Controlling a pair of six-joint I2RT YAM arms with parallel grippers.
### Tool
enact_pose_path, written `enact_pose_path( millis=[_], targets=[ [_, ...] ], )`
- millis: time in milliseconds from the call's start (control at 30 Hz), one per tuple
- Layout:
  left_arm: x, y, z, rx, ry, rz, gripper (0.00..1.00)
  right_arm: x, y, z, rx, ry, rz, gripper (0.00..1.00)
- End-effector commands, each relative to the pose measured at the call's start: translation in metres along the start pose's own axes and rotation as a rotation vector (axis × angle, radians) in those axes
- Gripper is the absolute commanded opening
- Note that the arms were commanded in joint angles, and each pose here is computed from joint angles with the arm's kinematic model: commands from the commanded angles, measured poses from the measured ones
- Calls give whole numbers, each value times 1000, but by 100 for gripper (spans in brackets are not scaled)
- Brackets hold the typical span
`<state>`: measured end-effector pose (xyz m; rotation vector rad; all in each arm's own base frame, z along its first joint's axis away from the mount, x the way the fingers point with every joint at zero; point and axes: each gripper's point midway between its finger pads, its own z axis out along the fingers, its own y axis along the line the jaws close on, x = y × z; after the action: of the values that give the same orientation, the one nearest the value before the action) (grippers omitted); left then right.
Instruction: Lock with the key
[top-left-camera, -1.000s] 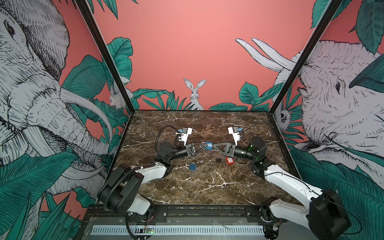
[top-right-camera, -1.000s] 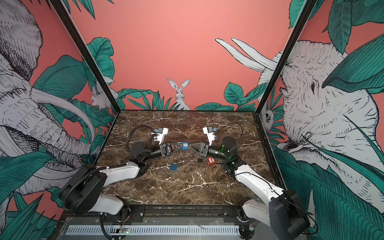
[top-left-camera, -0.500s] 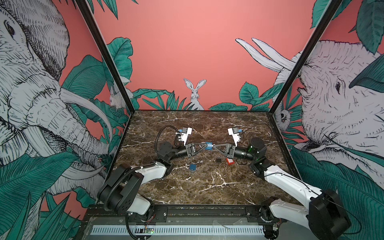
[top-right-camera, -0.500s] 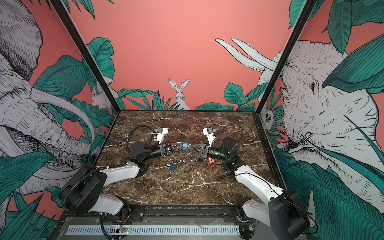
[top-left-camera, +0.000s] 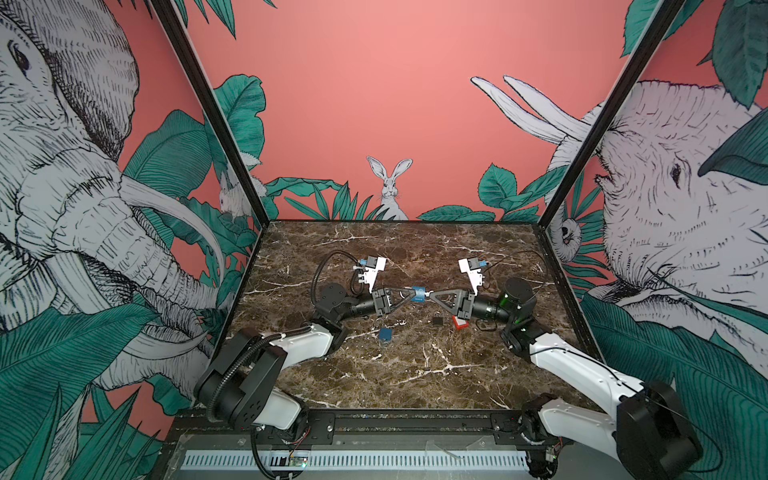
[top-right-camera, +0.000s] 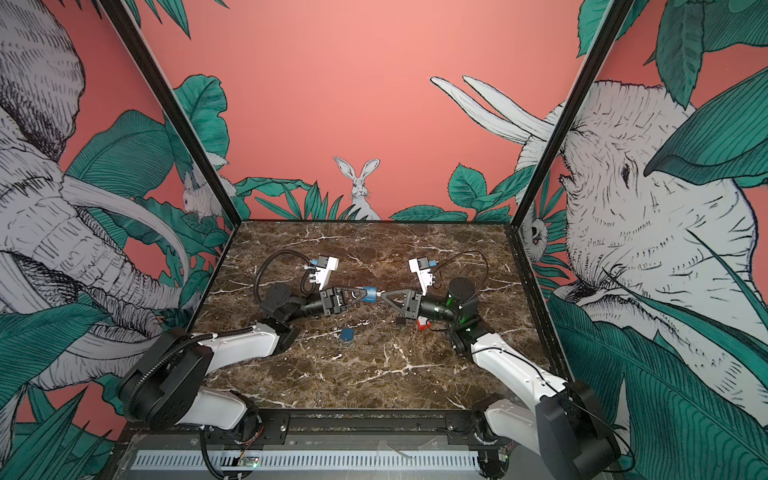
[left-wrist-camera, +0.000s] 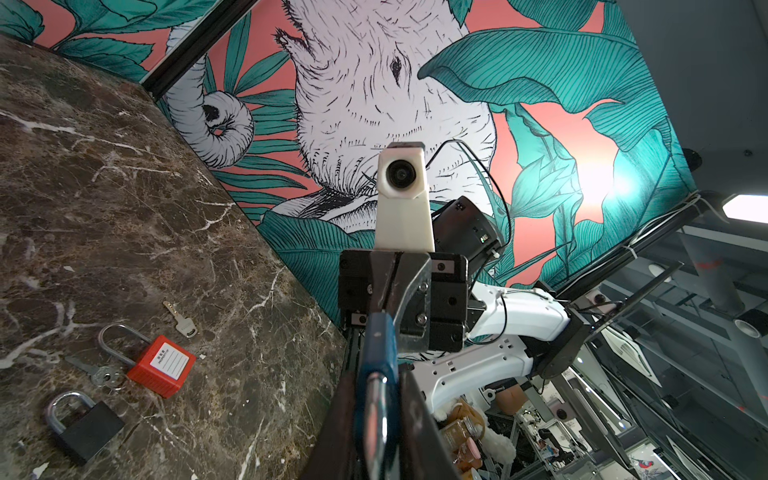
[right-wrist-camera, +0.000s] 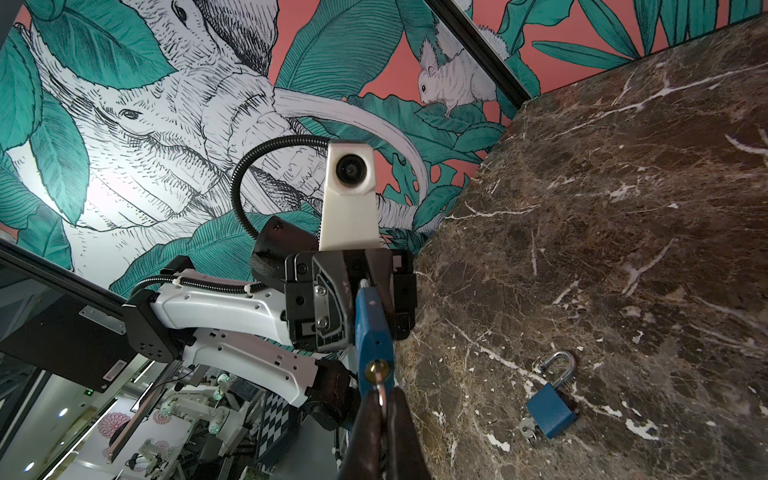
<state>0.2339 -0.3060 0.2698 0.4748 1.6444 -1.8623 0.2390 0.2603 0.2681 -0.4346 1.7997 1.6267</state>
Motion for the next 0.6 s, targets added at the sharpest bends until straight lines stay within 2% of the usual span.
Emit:
enact_pose_path(
  millis=[0,200,267,300,433,567],
  targets=[
    [-10,-17,-6,30,-29,82,0,-15,10,-7,-14,-57,-51,0],
    [-9,-8,-8,-22,-30,76,0,-17,3,-14,28,-69,-37,0],
    [-6,9,-11,-123,-18,68,0,-18,-6,-17,103,-67,-34,0],
    [-2,23,-14,-216,8,74,0,-19,-14,-21,170,-71,-31,0],
    [3,42,-41,-480,53,232,0,-24,-38,-36,355,-133,-13,0],
    [9,41,-51,-565,168,286,0,-23,-72,-45,538,-236,102,0]
  ],
)
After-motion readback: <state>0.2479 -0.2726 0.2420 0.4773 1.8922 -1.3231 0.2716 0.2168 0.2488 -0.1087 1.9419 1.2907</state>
